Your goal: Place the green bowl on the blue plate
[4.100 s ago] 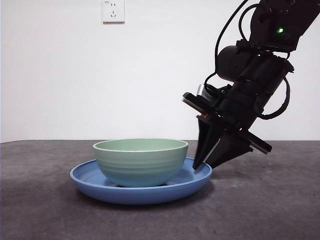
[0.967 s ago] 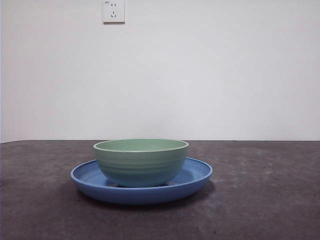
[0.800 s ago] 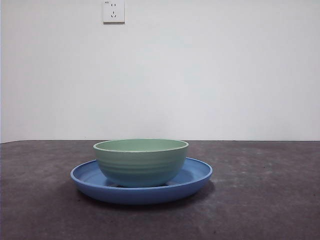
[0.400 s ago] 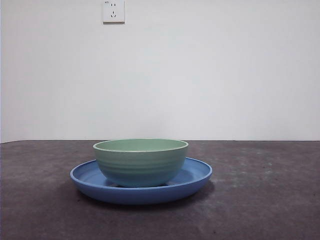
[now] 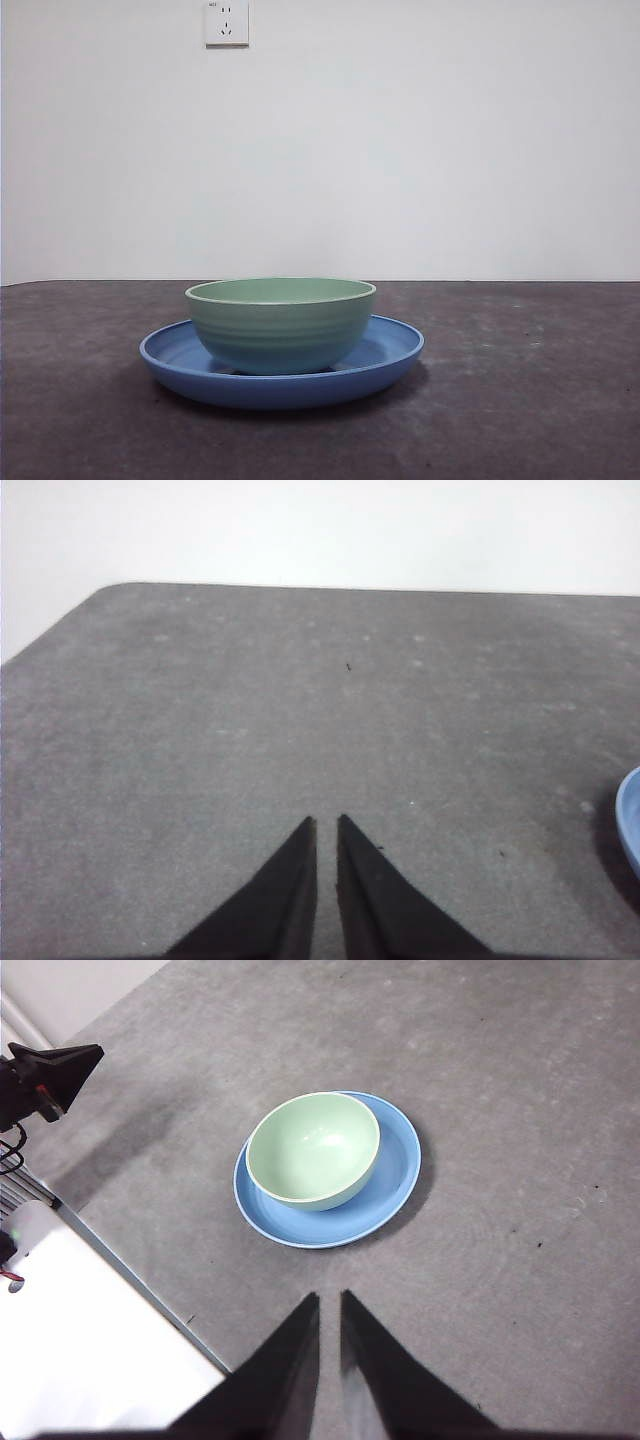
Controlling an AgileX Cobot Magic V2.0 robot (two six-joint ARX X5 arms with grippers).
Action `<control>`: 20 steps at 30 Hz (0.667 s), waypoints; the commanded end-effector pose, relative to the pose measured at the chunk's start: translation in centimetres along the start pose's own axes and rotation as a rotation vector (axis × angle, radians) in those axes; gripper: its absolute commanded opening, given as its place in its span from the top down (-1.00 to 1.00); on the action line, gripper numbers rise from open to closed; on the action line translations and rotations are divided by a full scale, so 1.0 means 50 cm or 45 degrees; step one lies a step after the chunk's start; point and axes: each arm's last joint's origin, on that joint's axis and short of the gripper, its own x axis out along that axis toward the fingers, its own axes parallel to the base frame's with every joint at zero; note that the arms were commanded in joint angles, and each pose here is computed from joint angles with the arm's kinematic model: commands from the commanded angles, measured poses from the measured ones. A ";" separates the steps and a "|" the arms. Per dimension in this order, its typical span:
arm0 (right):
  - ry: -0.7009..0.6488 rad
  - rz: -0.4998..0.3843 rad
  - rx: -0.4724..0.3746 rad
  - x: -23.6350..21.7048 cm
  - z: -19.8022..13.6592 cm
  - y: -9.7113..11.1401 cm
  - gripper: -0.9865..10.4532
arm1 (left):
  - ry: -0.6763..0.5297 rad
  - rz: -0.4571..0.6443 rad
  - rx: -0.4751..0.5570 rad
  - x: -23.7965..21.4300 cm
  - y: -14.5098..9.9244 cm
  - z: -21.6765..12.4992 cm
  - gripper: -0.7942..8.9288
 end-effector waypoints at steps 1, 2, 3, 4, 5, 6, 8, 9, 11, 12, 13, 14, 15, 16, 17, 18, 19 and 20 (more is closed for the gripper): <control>-0.012 0.005 -0.022 -0.001 0.006 0.001 0.77 | 0.035 0.022 -0.004 0.004 0.002 -0.015 0.77; -0.012 0.005 -0.022 -0.001 0.006 0.001 0.77 | 0.037 0.041 -0.012 0.004 0.003 -0.015 0.77; -0.012 0.005 -0.022 -0.001 0.005 0.001 0.77 | 0.038 0.070 -0.026 0.004 0.004 -0.016 0.77; -0.012 0.005 -0.022 -0.001 0.006 0.001 0.77 | 0.038 0.091 -0.042 0.004 0.005 -0.016 0.77; -0.012 0.005 -0.022 -0.001 0.006 0.001 0.77 | 0.039 0.112 -0.049 0.004 0.006 -0.016 0.77; -0.012 0.005 -0.022 -0.001 0.005 0.001 0.77 | 0.040 0.137 -0.051 0.003 0.007 -0.016 0.77; -0.012 0.005 -0.022 -0.001 0.006 0.001 0.77 | 0.041 0.148 -0.041 0.003 0.007 -0.016 0.77; -0.012 0.005 -0.022 -0.001 0.006 0.001 0.77 | 0.042 0.148 -0.032 0.003 0.007 -0.016 0.77; -0.012 0.005 -0.022 -0.001 0.006 0.001 0.77 | 0.037 0.148 -0.033 0.003 0.007 -0.016 0.77; -0.012 0.005 -0.022 -0.001 0.006 0.001 0.77 | 0.036 0.148 -0.032 0.003 0.007 -0.016 0.77; -0.012 0.005 -0.022 -0.001 0.006 0.001 0.77 | 0.036 0.148 -0.032 0.003 0.007 -0.016 0.77; -0.012 0.005 -0.022 -0.001 0.006 0.001 0.77 | 0.036 0.148 -0.032 0.003 0.007 -0.016 0.77; -0.012 0.005 -0.022 -0.001 0.006 0.001 0.77 | 0.036 0.148 -0.032 0.003 0.007 -0.016 0.77; -0.012 0.005 -0.022 -0.001 0.006 0.001 0.77 | 0.036 0.148 -0.032 0.003 0.007 -0.016 0.77; -0.012 0.005 -0.022 -0.001 0.006 0.001 0.77 | 0.036 0.148 -0.032 0.003 0.007 -0.016 0.77; -0.012 0.005 -0.022 -0.001 0.006 0.001 0.77 | 0.036 0.148 -0.032 0.003 0.007 -0.016 0.77; -0.012 0.005 -0.022 -0.001 0.006 0.001 0.77 | 0.036 0.148 -0.032 0.003 0.007 -0.016 0.77; -0.012 0.005 -0.022 -0.001 0.006 0.001 0.77 | 0.036 0.148 -0.032 0.003 0.007 -0.016 0.77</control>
